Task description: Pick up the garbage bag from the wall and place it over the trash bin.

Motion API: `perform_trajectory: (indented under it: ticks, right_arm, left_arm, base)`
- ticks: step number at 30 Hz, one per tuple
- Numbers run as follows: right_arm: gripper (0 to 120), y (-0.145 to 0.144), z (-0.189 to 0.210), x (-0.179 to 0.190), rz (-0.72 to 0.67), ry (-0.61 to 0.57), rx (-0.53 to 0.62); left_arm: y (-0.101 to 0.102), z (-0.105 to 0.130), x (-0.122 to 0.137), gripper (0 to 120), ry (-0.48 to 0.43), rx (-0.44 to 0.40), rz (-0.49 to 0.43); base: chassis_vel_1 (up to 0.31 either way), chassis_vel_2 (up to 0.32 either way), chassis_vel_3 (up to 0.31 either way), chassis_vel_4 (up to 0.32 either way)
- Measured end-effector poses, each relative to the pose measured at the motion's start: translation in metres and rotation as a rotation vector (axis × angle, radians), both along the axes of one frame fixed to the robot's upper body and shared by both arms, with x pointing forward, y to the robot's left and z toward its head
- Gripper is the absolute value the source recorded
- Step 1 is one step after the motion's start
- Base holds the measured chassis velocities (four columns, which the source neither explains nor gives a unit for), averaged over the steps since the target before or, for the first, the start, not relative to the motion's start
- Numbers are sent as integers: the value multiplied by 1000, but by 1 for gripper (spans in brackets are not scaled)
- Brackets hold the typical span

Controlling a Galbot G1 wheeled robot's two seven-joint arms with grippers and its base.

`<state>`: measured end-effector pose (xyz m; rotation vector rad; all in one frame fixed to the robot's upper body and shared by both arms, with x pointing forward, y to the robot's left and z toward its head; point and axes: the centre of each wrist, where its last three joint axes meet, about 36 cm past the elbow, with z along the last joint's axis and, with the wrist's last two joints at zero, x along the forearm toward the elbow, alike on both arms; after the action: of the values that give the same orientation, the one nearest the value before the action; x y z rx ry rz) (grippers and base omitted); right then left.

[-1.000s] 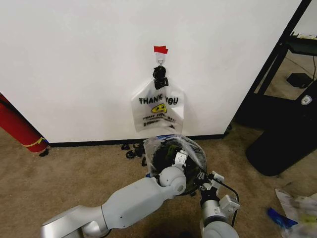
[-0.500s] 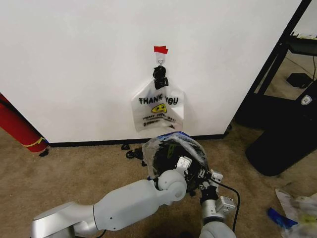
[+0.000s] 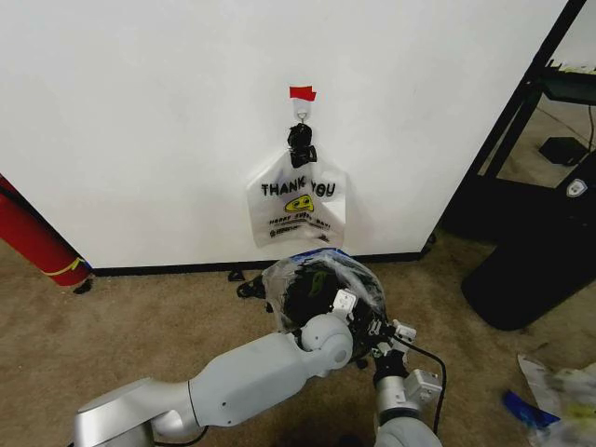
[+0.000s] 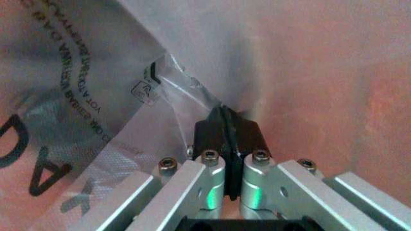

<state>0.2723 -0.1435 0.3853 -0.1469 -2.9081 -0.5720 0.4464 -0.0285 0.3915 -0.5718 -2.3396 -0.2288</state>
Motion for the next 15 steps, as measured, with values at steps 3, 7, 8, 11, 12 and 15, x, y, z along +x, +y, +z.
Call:
perform_trajectory:
  ticks: [3,7,8,11,12,15]
  right_arm:
    - [0,-2,0,1,-6,6,6]
    - [0,-4,-1,4,-14,11,16]
    - [0,-5,-1,7,-22,13,23]
    - [0,-9,-1,15,-47,29,47]
    - [0,-11,0,18,-55,38,59]
    - [0,-13,0,20,-66,52,76]
  left_arm:
    - [3,3,-2,0,-2,-35,8]
    - [10,15,-4,0,-18,-66,9]
    - [15,21,-7,0,-29,-76,6]
    - [31,41,-16,0,-44,-116,-17]
    - [40,48,-21,0,-47,-134,-37]
    - [51,55,-28,0,-49,-159,-71]
  base:
    - [0,0,0,0]
    - [0,0,0,0]
    - [0,0,0,0]
    - [0,0,0,0]
    - [0,0,0,0]
    - [0,0,0,0]
